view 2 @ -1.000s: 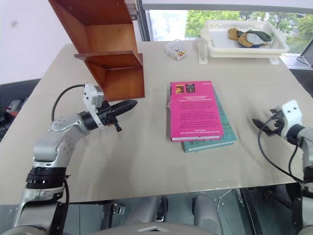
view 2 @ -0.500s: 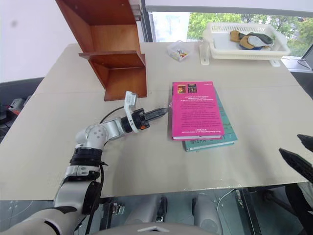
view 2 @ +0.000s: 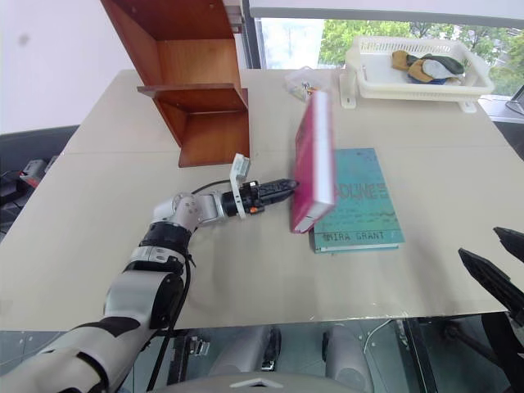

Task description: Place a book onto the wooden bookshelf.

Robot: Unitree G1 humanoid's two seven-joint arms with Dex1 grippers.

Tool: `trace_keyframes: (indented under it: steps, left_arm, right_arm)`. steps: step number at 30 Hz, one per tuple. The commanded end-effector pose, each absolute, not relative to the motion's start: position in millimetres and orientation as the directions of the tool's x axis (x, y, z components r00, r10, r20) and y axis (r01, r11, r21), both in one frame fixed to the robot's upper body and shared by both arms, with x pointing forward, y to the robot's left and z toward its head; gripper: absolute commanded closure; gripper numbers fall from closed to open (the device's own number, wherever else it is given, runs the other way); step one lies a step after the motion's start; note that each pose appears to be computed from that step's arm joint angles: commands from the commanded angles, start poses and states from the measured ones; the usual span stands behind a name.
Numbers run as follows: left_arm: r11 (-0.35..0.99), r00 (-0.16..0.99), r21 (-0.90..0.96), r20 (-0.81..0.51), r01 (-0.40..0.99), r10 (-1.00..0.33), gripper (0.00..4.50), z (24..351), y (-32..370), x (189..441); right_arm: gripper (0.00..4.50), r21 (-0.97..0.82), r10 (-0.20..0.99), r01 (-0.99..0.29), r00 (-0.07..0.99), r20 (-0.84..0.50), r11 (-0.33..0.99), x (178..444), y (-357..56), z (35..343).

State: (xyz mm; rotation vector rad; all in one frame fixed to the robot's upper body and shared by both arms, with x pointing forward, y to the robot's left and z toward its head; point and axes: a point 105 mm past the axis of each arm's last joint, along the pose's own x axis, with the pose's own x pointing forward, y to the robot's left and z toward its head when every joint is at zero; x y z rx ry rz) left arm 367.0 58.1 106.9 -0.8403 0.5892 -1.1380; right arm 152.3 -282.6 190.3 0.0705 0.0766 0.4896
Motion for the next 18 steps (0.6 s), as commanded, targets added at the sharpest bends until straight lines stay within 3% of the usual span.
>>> trace_keyframes:
  steps: [1,10,18]
  left_arm:
    - [0.178,0.338,-0.839,0.007,0.514,-0.941,0.04,105,51,372]
    - [0.174,0.322,-0.828,0.008,0.533,-0.947,0.04,105,46,373]
    - [-0.013,0.226,-0.709,0.242,0.705,-0.943,0.04,173,41,366]
  right_arm:
    - [0.0,0.043,0.483,-0.481,0.875,-0.048,0.876,153,-280,197]
    - [0.0,0.036,0.49,-0.489,0.871,-0.044,0.872,156,-279,200]
    - [0.0,0.041,0.499,-0.497,0.866,-0.044,0.867,159,-277,198]
